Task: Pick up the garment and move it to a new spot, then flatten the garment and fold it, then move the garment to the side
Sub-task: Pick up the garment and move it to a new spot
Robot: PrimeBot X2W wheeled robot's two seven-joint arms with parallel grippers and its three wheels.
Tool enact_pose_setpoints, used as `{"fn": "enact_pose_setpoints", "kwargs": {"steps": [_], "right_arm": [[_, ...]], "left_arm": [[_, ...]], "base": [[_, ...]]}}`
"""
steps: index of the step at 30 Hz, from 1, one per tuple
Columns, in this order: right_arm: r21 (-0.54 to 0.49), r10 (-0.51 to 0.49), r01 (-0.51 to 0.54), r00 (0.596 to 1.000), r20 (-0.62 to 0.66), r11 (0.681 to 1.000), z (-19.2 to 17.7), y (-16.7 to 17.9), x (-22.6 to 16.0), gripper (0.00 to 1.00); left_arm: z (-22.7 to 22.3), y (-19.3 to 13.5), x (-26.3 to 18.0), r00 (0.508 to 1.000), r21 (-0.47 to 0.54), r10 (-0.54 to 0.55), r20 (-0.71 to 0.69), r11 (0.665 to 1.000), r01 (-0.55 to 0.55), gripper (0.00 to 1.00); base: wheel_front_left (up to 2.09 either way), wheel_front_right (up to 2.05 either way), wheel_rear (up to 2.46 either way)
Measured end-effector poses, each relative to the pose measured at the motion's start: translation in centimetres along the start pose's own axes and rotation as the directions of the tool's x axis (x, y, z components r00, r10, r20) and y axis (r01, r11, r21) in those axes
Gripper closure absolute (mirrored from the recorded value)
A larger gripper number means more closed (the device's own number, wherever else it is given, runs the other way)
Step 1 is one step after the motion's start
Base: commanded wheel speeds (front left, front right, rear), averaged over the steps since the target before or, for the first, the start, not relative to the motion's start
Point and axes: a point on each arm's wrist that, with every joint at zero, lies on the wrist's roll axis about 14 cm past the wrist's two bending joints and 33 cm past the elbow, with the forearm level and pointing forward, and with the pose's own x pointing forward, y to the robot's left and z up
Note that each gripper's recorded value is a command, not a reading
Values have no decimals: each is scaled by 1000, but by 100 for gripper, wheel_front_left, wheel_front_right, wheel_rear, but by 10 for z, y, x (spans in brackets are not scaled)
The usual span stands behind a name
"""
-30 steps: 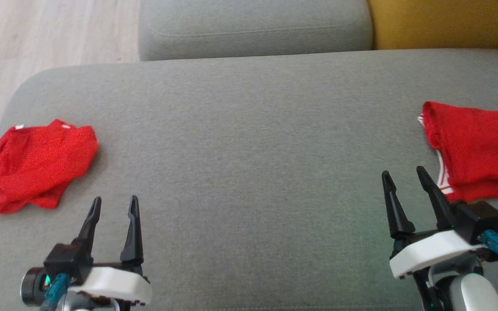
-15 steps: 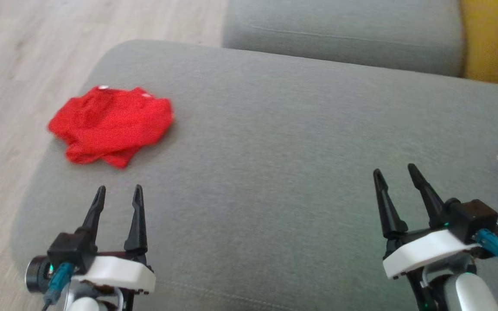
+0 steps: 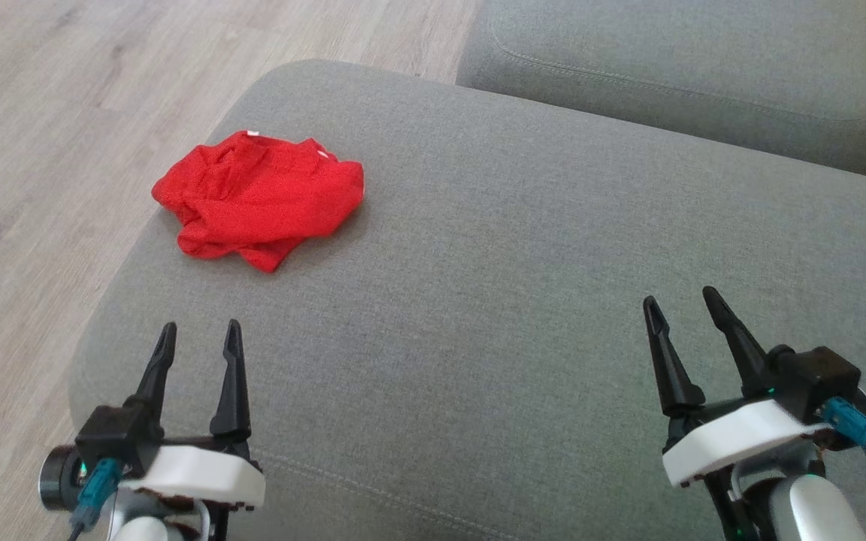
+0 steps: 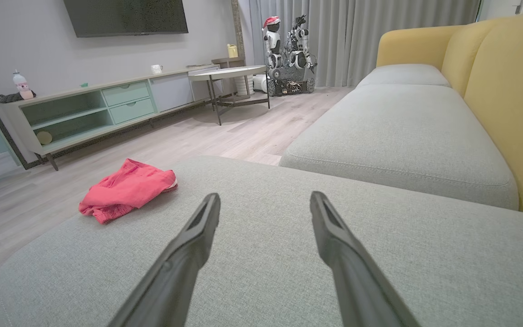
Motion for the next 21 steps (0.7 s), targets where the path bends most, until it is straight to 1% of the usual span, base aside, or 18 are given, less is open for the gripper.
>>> {"fn": "enact_pose_setpoints", "kwargs": {"steps": [11, 14, 17, 19, 20, 21], "right_arm": [[18, -5, 6, 1000, -25, 1000, -9, -4, 2, 0], [24, -11, 12, 999, -41, 1000, -13, -8, 4, 0], [18, -19, 20, 998, -55, 1000, -17, -15, 11, 0], [10, -21, 21, 998, -57, 1000, -17, -19, 19, 0], [10, -21, 21, 998, -57, 1000, -17, -19, 19, 0], [8, -22, 22, 998, -59, 1000, -17, -22, 23, 0]], "left_arm": [[-4, 0, 10, 1000, 14, -1, -16, 1000, 1, 0], [0, -3, 27, 1000, 18, -11, -1, 1000, 11, 0], [6, -9, 54, 999, 31, -27, 21, 999, 27, 0], [11, -11, 76, 999, 21, -29, 36, 999, 28, 0], [11, -11, 76, 999, 21, -29, 36, 999, 28, 0], [13, -14, 88, 998, 19, -34, 45, 999, 33, 0]], "base": [[0, 0, 0], [0, 0, 0], [0, 0, 0], [0, 0, 0], [0, 0, 0], [0, 0, 0]]}}
